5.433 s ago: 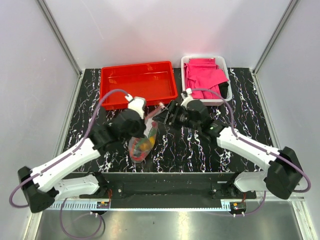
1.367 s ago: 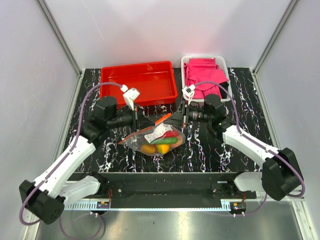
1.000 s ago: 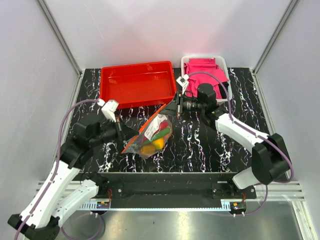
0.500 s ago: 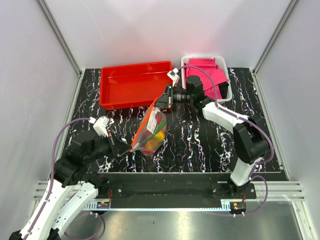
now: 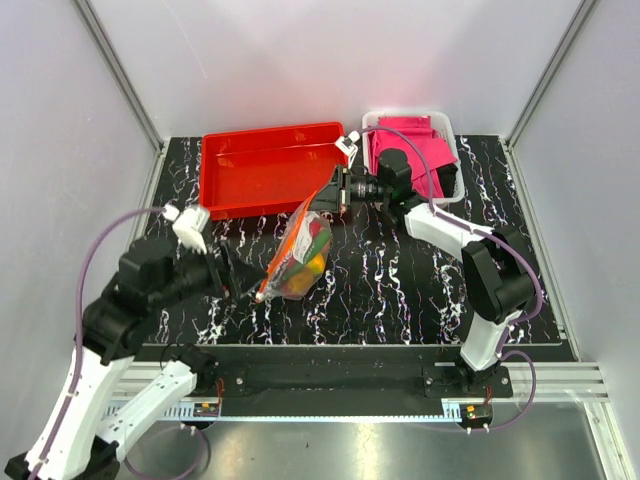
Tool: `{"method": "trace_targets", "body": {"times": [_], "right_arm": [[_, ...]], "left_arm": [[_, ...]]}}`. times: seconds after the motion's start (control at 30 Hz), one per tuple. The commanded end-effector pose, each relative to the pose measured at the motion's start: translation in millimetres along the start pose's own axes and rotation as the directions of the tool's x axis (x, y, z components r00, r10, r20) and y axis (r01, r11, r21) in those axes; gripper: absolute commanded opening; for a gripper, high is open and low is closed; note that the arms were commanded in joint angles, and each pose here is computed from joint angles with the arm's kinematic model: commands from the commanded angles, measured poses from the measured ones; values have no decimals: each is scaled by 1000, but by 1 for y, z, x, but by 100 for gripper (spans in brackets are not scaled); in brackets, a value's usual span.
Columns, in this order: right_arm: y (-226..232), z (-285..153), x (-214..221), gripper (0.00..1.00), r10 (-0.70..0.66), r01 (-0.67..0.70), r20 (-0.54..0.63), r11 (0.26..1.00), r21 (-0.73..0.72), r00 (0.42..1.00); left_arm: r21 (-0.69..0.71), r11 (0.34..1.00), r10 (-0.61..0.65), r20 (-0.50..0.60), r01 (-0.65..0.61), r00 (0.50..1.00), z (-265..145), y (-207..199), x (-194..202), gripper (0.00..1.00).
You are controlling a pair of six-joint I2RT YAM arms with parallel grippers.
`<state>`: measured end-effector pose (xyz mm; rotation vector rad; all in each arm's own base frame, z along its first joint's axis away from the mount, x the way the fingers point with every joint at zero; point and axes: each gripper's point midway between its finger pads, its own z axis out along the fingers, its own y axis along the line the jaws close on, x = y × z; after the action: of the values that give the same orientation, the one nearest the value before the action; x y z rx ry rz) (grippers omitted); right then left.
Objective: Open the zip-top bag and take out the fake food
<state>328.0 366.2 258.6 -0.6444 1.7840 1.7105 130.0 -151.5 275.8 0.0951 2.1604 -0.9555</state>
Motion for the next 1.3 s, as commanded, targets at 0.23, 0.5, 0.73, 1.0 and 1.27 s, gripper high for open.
{"method": "trace_targets", "body": {"times": [0.23, 0.5, 0.73, 1.0, 1.27], "right_arm": [[32, -1, 9, 0, -59, 52, -55, 992, -116, 997], [39, 1, 11, 0, -63, 55, -61, 991, -120, 996], [42, 5, 15, 0, -65, 57, -66, 992, -115, 996], [47, 7, 14, 0, -73, 65, -63, 990, -124, 995], [47, 7, 17, 0, -68, 59, -69, 990, -127, 995]], "left_arm": [[-30, 961, 273, -68, -275, 960, 76, -7, -81, 76], [-35, 967, 248, -103, -253, 963, 101, 3, -77, 68], [-44, 975, 212, -121, -219, 970, 104, 12, -63, 56], [-44, 981, 179, -145, -187, 973, 108, 22, -45, 63], [-59, 982, 169, -143, -179, 975, 105, 27, -38, 23]]}}
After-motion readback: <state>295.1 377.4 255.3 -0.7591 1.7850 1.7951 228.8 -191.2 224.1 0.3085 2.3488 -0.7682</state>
